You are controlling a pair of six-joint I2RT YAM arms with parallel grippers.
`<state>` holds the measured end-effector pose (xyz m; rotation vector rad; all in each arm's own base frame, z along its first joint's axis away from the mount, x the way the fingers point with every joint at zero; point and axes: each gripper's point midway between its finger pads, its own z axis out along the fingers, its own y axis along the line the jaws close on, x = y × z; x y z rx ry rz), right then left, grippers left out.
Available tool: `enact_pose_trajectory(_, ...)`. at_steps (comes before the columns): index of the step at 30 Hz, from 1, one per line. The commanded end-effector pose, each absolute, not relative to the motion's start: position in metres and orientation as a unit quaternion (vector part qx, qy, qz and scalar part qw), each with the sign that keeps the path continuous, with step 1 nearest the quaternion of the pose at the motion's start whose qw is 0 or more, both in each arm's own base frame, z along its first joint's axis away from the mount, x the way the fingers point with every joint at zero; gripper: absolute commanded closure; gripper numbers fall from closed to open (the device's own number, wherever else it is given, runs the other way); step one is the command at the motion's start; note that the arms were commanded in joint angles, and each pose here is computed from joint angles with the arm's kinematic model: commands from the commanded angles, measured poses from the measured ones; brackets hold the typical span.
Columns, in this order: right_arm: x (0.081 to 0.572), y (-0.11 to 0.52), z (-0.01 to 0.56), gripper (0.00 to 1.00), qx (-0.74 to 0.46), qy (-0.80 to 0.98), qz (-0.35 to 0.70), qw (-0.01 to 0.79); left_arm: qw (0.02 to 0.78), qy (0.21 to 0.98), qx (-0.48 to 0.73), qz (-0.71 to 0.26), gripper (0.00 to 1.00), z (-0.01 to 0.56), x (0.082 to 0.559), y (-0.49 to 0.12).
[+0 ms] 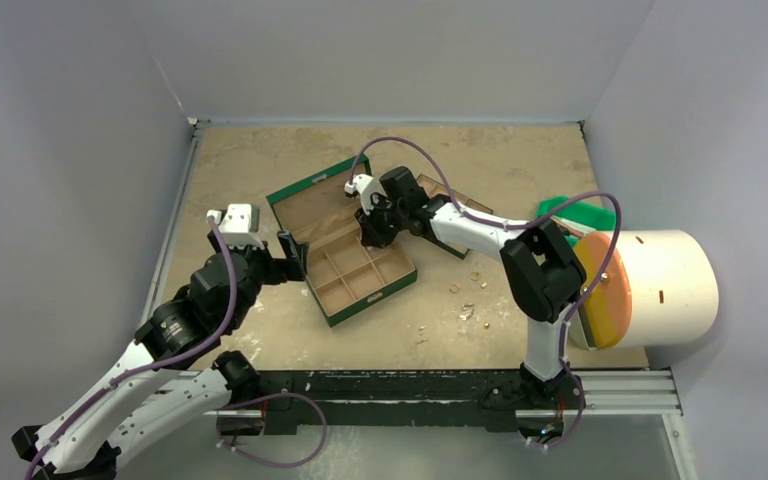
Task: Organize the mixed jewelry
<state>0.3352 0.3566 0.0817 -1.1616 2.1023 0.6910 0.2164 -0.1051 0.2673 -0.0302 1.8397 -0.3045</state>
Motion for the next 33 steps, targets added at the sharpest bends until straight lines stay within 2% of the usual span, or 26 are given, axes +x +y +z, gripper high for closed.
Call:
enact_pose_trajectory(1,0.352,0.367,0.095,1.00,-0.447,0.781,0.270,0.342,0.616,0.775,-0.023,-0.141,0.01,0.290,0.218,-0.103)
enact_pose_trajectory(7,0.356,0.363,0.086,0.98,-0.442,0.789,0.260,0.339,0.615,0.776,-0.023,-0.139,0.01,0.290,0.218,-0.103)
enact_pose_trajectory(14,0.357,0.359,0.079,0.82,-0.432,0.797,0.252,0.338,0.615,0.776,-0.022,-0.137,0.01,0.289,0.218,-0.103)
enact_pose_trajectory(25,0.356,0.354,0.084,0.65,-0.423,0.802,0.246,0.344,0.615,0.776,-0.022,-0.139,0.01,0.290,0.218,-0.103)
enact_pose_trajectory(33,0.353,0.351,0.095,0.61,-0.417,0.801,0.247,0.351,0.615,0.775,-0.022,-0.141,0.01,0.290,0.217,-0.104)
